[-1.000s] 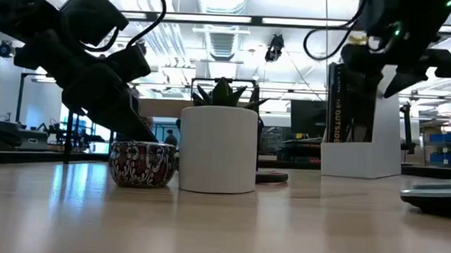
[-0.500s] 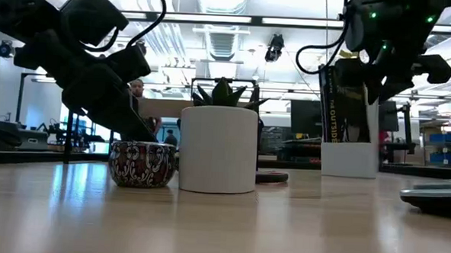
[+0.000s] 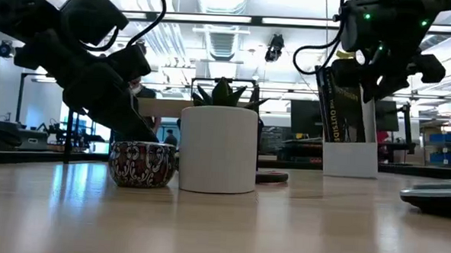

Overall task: Stock shelves
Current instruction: Remove the black book from the white file holder

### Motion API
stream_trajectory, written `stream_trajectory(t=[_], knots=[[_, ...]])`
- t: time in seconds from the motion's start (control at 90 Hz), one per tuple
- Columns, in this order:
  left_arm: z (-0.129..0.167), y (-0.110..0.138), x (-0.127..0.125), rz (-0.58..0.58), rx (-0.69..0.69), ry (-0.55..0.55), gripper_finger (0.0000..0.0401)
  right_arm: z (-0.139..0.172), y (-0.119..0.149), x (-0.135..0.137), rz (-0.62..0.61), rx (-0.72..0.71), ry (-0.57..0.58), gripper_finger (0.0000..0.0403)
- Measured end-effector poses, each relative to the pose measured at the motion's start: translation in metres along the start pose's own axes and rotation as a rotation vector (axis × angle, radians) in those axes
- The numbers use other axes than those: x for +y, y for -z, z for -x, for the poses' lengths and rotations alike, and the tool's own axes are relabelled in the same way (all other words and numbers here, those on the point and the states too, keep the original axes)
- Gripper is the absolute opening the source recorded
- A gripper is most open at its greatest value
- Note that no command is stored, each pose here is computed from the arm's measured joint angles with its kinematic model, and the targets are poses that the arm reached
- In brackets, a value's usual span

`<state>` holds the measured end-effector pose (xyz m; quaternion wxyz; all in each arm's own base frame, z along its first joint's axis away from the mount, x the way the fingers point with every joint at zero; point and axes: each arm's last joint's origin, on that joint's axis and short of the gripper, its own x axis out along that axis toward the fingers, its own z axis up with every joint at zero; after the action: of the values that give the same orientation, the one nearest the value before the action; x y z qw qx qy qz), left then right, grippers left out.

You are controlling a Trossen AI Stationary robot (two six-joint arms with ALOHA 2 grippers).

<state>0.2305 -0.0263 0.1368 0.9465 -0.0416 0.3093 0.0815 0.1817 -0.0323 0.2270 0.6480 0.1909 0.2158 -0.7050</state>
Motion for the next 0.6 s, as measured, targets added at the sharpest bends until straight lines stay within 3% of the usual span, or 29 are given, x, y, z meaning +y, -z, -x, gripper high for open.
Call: stream_trajectory(t=[0.3, 0.6], knots=[[0.0, 0.0, 0.0, 0.0, 0.0, 0.0, 0.0114, 0.011, -0.016, -0.015, 0.074, 0.048, -0.069, 0.0156], [0.0, 0.0, 0.0, 0.0, 0.0, 0.0, 0.0127, 0.044, -0.05, -0.02, 0.125, 0.134, -0.267, 0.0189]])
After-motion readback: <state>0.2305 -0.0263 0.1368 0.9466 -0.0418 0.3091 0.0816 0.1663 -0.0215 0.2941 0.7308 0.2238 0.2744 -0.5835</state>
